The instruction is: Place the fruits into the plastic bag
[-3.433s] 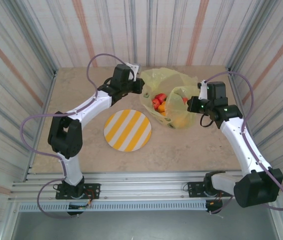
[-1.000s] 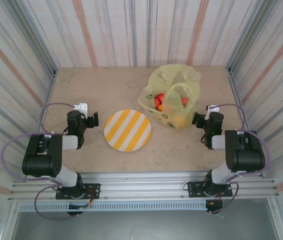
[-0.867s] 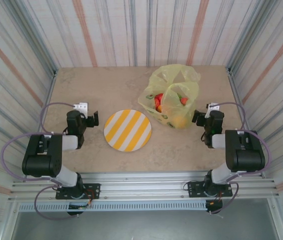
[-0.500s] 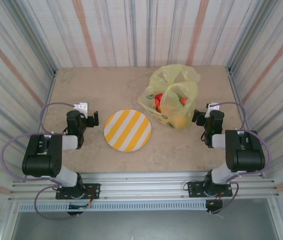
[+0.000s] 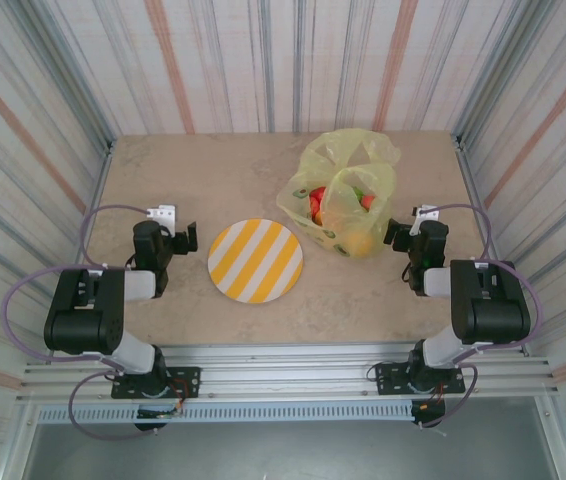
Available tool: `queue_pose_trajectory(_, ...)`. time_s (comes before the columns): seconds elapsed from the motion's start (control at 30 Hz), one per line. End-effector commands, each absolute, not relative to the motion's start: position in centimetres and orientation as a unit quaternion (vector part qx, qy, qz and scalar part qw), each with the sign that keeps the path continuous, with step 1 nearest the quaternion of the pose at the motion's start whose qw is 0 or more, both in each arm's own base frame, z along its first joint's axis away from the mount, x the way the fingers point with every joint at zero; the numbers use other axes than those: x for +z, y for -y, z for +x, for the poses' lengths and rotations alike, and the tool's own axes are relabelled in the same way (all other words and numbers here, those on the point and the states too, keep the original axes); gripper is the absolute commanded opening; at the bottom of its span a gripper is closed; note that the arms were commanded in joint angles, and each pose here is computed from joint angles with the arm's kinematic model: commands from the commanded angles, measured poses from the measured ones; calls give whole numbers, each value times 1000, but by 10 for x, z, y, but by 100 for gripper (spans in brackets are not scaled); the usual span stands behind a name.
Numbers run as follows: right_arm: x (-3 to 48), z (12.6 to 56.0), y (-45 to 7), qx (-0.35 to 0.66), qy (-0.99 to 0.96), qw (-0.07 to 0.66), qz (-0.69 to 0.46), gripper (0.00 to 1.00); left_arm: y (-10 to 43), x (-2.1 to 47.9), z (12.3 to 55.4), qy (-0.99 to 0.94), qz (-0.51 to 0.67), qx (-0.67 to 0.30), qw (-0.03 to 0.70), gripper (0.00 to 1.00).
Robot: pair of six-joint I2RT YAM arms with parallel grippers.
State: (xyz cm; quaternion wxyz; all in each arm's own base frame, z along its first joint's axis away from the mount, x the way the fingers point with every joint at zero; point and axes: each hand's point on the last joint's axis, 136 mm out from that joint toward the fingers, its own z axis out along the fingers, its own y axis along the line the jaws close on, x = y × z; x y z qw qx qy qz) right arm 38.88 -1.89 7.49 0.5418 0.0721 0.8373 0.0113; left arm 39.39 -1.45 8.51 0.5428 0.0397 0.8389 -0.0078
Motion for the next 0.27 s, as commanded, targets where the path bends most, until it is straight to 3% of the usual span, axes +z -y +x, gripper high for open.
queue_pose_trajectory(0.0, 83, 394, 18, 7, -832, 552, 59, 99, 14, 91, 396, -831, 49, -5, 554, 99)
queue_pose_trajectory(0.23, 83, 394, 18, 7, -832, 552, 58, 99, 14, 91, 395, -831, 49, -5, 554, 99)
